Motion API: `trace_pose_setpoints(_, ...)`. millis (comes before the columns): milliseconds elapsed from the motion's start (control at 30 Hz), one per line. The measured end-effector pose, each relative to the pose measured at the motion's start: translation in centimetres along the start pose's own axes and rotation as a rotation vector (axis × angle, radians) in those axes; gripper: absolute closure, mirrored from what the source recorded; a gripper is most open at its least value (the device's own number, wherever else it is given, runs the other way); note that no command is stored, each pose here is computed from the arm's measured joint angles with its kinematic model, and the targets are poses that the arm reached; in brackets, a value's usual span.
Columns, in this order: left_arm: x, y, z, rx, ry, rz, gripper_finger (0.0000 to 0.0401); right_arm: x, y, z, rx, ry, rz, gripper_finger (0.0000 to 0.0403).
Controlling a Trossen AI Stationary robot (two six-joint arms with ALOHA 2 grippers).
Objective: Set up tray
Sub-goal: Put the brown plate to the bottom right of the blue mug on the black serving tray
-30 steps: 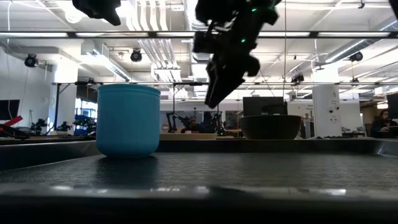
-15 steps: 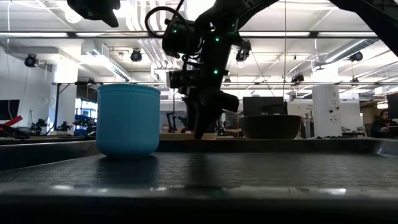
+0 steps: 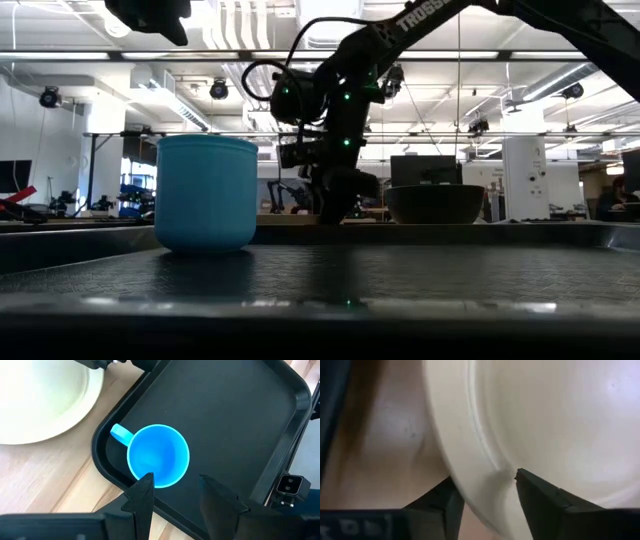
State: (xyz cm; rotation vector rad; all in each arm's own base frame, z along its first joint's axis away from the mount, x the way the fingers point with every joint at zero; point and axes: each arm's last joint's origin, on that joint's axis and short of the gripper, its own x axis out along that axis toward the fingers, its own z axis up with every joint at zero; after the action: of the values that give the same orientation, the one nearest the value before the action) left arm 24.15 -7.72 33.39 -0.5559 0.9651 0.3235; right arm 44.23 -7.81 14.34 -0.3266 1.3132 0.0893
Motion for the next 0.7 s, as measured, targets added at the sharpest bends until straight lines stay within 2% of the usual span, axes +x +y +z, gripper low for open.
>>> trace_pose_setpoints(433,0.0,0.0,0.0,0.0,0.0,0.002,0.027,-0.5,-0.1,-0.1,-0.001,0.005,-0.012,0.0381)
trace_pose_setpoints(567,0.0,0.0,0.0,0.002,0.003,0.005,0.027,-2.1,-0.3,0.0,0.024,-0.015,-0.026,0.0389)
trace_pose_setpoints(700,0.0,0.2,-0.2,0.006,0.016,0.023,0.027,-5.5,-0.1,0.1,0.035,-0.041,-0.067,0.0392)
